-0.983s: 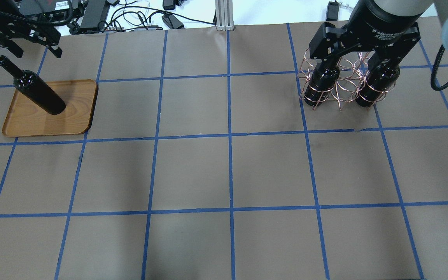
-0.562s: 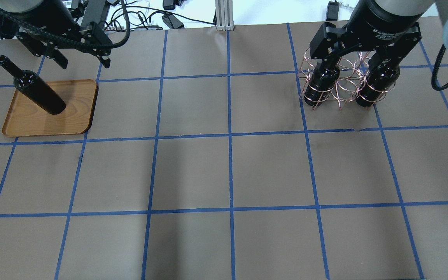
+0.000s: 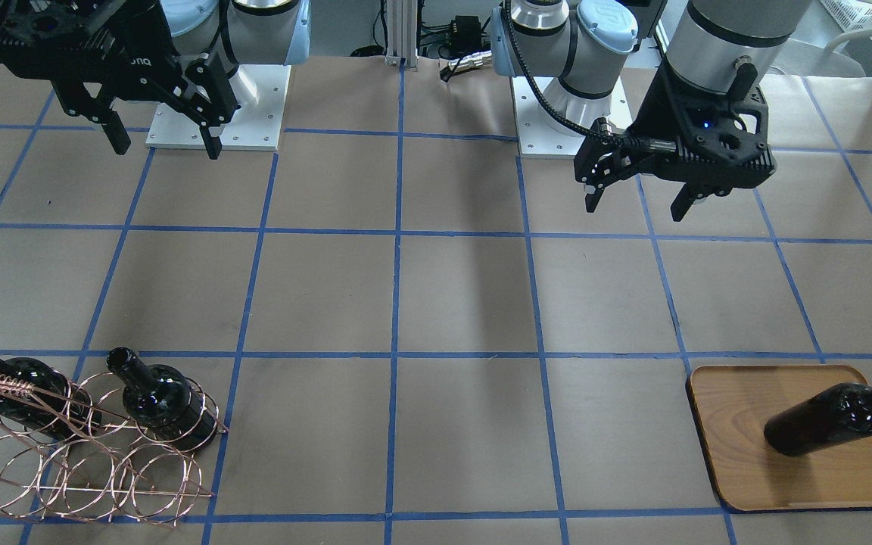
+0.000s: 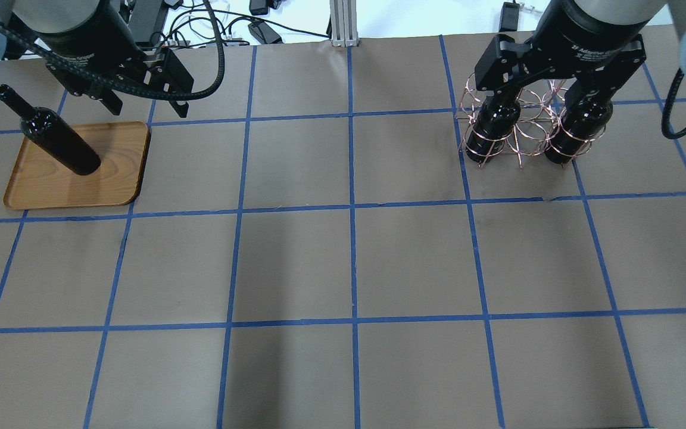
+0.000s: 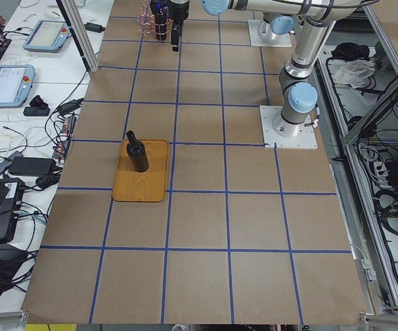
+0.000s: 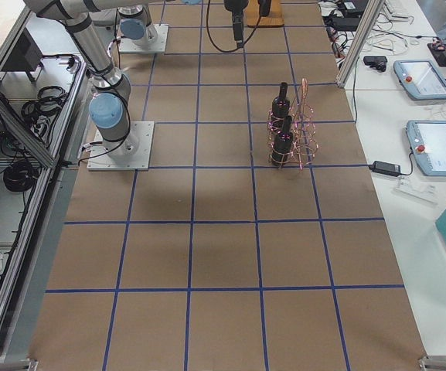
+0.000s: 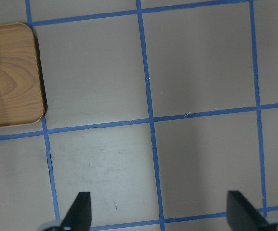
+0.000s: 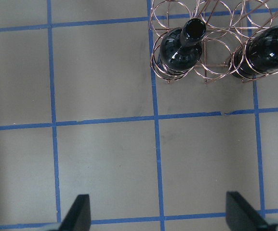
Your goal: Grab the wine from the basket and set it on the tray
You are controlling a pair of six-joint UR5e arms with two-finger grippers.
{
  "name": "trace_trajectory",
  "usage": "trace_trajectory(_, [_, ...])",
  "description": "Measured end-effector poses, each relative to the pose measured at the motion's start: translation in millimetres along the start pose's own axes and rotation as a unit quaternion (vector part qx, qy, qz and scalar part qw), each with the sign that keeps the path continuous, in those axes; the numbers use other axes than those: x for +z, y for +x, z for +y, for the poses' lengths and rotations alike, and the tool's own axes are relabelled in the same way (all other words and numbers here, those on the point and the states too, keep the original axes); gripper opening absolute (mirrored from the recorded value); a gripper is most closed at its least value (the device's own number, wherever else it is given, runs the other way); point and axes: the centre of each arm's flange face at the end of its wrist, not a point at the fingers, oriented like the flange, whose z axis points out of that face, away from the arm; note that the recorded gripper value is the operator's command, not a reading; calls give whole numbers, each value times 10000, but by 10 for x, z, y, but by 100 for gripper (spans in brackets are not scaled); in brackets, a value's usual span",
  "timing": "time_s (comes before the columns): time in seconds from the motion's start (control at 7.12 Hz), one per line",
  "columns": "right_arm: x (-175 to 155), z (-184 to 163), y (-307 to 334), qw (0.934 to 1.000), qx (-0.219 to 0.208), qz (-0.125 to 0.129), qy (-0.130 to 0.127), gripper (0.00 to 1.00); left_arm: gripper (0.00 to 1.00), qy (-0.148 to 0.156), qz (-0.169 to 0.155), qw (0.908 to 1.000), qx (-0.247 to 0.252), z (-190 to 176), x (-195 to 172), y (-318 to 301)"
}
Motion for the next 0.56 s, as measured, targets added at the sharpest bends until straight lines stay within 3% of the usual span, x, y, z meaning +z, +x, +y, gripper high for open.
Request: trace_trajectory(0.56, [36,27,-1,9999,-82,-6,-152,100,100,-14,2,10000,8,2,10,-5])
